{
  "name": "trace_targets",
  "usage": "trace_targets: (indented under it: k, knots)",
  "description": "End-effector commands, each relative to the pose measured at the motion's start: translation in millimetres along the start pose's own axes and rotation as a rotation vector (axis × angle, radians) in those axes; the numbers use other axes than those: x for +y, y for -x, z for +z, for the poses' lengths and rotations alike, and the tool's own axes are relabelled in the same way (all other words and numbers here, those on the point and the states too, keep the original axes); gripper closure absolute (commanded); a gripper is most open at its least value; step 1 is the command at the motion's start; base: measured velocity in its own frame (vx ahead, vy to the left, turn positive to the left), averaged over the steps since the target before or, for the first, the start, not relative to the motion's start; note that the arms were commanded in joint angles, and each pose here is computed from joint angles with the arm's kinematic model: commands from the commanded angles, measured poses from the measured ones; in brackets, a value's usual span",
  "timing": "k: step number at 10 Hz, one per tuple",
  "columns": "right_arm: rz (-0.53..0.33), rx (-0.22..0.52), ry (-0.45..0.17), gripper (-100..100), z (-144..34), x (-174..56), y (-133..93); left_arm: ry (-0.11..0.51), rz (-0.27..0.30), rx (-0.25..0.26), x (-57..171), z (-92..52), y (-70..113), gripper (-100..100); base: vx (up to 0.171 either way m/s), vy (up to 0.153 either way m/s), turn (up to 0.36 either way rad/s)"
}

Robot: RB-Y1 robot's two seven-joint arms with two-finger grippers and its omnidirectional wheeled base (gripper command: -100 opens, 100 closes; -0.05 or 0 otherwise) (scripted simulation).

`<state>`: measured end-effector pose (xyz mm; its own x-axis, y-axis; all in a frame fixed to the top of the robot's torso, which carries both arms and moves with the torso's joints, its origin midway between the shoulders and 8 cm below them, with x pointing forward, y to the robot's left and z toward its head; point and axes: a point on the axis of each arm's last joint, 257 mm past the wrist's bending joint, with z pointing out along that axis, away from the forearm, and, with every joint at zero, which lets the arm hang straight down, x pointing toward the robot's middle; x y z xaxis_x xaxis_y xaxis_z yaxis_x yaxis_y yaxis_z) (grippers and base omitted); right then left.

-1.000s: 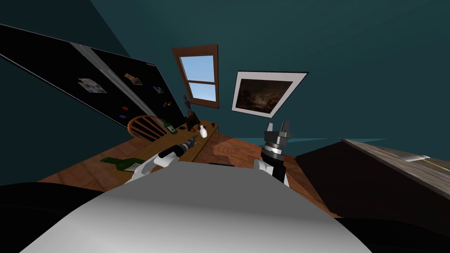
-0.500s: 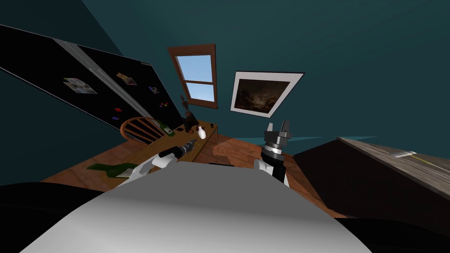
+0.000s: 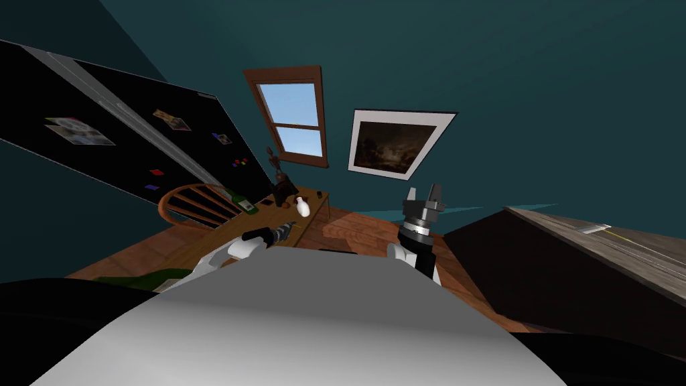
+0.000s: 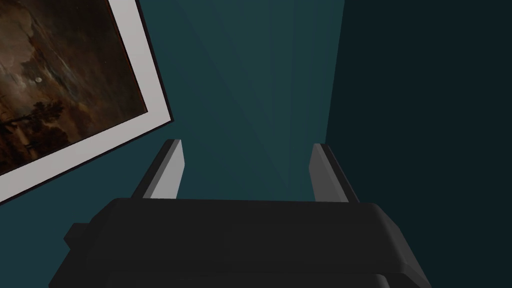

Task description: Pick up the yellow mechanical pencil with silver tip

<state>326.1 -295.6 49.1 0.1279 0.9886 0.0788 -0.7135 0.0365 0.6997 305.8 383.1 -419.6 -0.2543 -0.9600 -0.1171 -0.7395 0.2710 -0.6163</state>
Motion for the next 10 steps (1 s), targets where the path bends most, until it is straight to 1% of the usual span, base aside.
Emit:
trace_targets:
  k: [1, 2, 4, 5, 7, 10]
  knots:
    - [0.0, 0.0, 0.0, 0, 0.0, 0, 0, 0.108, -0.026, 0.012, 43, -4.1, 3.4, -100, 0.184, 0.026, -0.122]
    - [0.0, 0.0, 0.0, 0, 0.0, 0, 0, 0.11, -0.026, 0.012, 43, -4.2, 3.3, -100, 0.13, 0.03, -0.038]
    - [0.0, 0.0, 0.0, 0, 0.0, 0, 0, 0.231, -0.064, 0.024, 91, -8.9, 7.0, -100, 0.144, 0.025, -0.1]
    - [0.0, 0.0, 0.0, 0, 0.0, 0, 0, 0.231, -0.064, 0.024, 91, -8.9, 7.0, -100, 0.128, 0.023, -0.041]
    - [0.0, 0.0, 0.0, 0, 0.0, 0, 0, 0.344, -0.104, 0.033, 137, -17.7, 9.9, -100, 0.174, 0.013, -0.094]
    - [0.0, 0.0, 0.0, 0, 0.0, 0, 0, 0.492, -0.163, 0.044, 196, -36.1, 11.7, -100, 0.221, 0.034, -0.106]
